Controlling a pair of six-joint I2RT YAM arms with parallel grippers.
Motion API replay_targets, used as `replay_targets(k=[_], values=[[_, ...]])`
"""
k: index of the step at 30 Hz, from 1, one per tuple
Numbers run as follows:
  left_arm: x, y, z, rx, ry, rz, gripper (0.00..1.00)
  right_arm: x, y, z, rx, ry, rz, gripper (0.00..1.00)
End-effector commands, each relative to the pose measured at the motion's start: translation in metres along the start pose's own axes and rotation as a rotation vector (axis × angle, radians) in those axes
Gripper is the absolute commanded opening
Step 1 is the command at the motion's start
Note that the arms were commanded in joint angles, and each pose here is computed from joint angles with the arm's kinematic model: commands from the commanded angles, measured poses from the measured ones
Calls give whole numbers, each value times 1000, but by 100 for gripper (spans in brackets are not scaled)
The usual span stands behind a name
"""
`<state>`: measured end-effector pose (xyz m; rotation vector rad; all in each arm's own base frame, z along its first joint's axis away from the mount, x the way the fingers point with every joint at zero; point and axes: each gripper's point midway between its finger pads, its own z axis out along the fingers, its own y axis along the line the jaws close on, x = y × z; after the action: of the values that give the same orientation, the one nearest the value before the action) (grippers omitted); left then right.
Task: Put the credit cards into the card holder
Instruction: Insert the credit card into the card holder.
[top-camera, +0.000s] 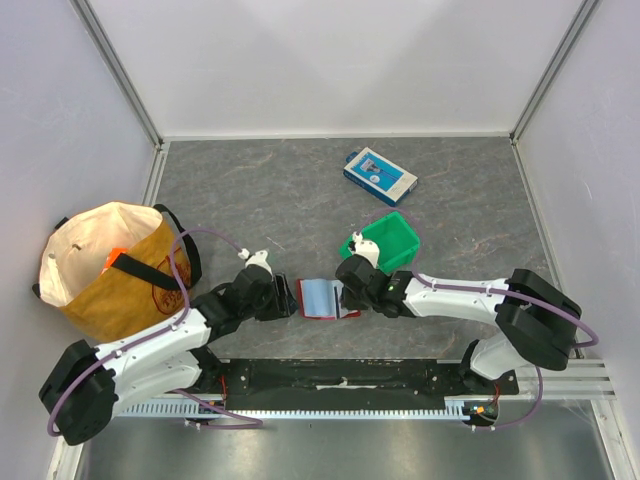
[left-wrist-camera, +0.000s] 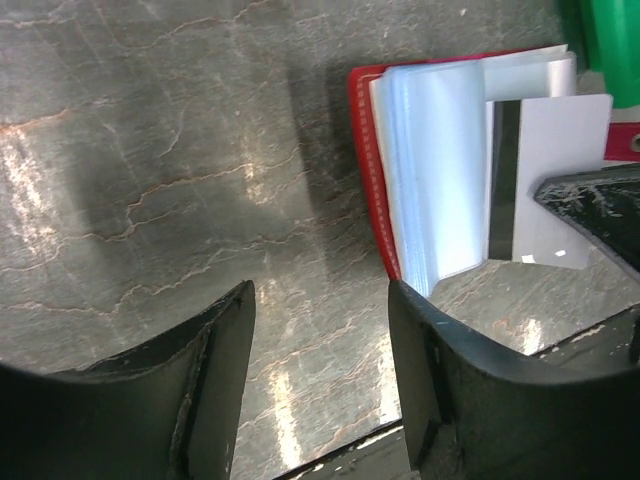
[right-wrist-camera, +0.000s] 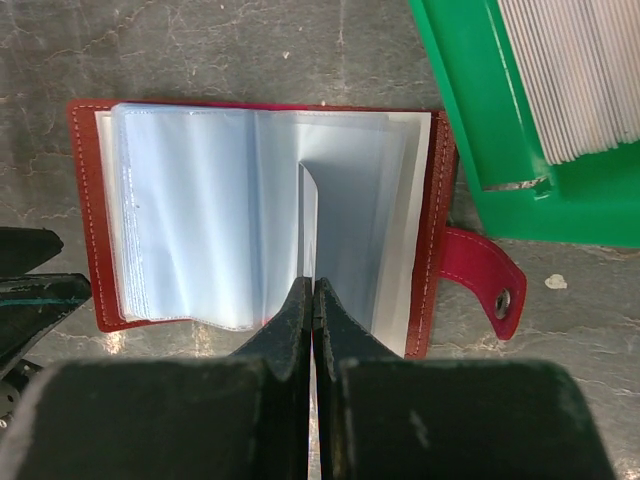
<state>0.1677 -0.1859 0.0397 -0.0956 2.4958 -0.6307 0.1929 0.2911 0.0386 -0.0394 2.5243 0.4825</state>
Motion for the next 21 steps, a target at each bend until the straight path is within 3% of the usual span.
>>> replay_targets(k=[1,6,21], values=[[-25,-33,-4,135,-96,-58,63,19,-20,4,63,61,-62,0],[-34,-46,-9,221,-156,-107,70,16,-17,5,61,57,-60,0],[-12,-35,15,169,-58,-124,68,16,-20,3,62,51,-49,0]])
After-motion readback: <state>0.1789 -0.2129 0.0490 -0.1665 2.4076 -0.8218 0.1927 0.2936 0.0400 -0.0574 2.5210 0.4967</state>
